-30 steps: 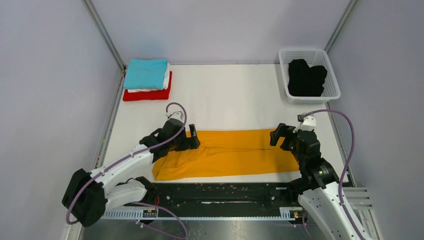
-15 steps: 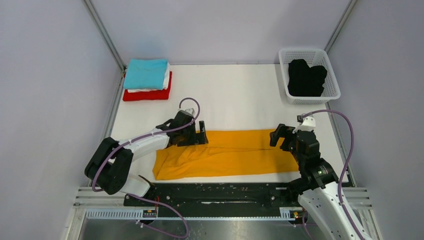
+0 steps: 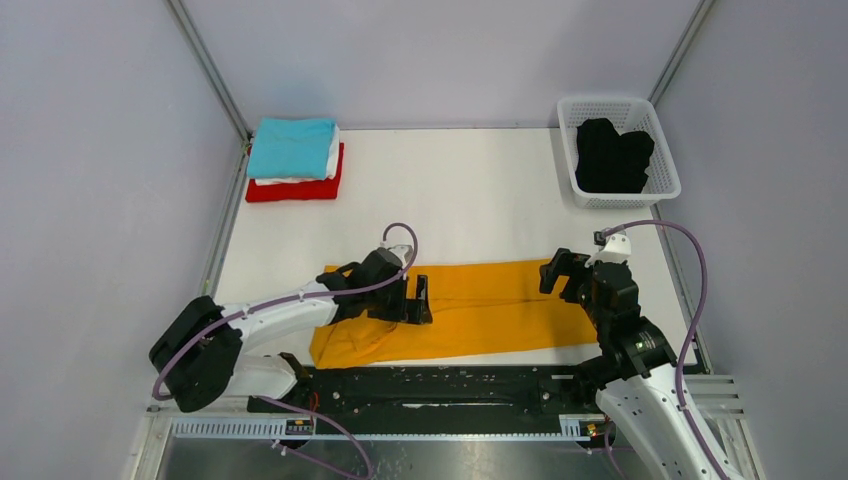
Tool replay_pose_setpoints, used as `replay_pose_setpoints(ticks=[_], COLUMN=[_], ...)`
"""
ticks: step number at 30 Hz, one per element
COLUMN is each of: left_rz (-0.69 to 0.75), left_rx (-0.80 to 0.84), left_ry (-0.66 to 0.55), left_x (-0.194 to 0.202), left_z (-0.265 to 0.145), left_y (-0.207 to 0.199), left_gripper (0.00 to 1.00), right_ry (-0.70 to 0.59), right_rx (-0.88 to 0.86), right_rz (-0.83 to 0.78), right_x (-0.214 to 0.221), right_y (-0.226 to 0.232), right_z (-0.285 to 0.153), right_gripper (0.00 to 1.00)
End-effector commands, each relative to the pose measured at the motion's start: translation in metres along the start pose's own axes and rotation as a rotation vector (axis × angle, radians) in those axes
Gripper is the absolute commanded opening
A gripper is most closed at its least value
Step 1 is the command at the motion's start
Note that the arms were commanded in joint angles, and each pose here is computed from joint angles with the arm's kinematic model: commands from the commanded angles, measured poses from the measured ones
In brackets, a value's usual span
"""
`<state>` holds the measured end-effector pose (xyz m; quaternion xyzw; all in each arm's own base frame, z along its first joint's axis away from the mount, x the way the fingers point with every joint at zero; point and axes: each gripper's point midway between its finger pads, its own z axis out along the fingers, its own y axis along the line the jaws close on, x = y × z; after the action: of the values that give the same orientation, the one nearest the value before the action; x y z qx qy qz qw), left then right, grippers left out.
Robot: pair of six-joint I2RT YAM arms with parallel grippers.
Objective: Fold and stack the t-shirts
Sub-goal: Rotate the tshirt 90 degrees
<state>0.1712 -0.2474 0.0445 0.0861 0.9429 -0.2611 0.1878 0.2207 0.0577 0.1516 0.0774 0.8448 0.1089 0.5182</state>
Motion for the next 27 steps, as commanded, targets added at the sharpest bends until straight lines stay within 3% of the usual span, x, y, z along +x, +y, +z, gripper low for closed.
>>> replay_pose_setpoints(ticks=[1,7,12,15,19,21,27], left_rz=[0.040,0.126,0.275,0.163,-0.060,-0.103,-0.029], left_rx=[0.013,0.151,0.375,0.204,0.078,0.104,0.240], left_ry=[0.013,0.116,-0.003,-0.153,-0.175,-0.171,-0.082], left_x=[0.015,0.056,0.048,0.013,-0.013,-0.023,-0.028], left_z=[-0.015,-0.024,-0.065,-0.066,-0.049,-0.037,-0.010], left_y=[-0.011,-0.050,-0.105,-0.076,-0.031,-0.028,-0.066], left_gripper=[0.99,0.99,0.99,0.99,0.99,0.99,0.99], right_ry=[-0.023,-0.026,-0.011,0.005,0.032,0.043,0.042], right_rx=[0.022,0.010,0.009,0.017,0.031,0.036,0.045], right_rz=[0.015,0.020,0.037,0.043,0.039,0.032,0.017], right_x=[-0.003,-0.004,-0.001,0.000,0.004,0.005,0.006], right_y=[-0.003,-0.001,0.001,0.001,0.000,0.000,-0.003], right_z=[0.001,0.001,0.003,0.005,0.009,0.011,0.011], right_gripper=[1.00,0.99,0.99,1.00,1.00,0.99,0.99])
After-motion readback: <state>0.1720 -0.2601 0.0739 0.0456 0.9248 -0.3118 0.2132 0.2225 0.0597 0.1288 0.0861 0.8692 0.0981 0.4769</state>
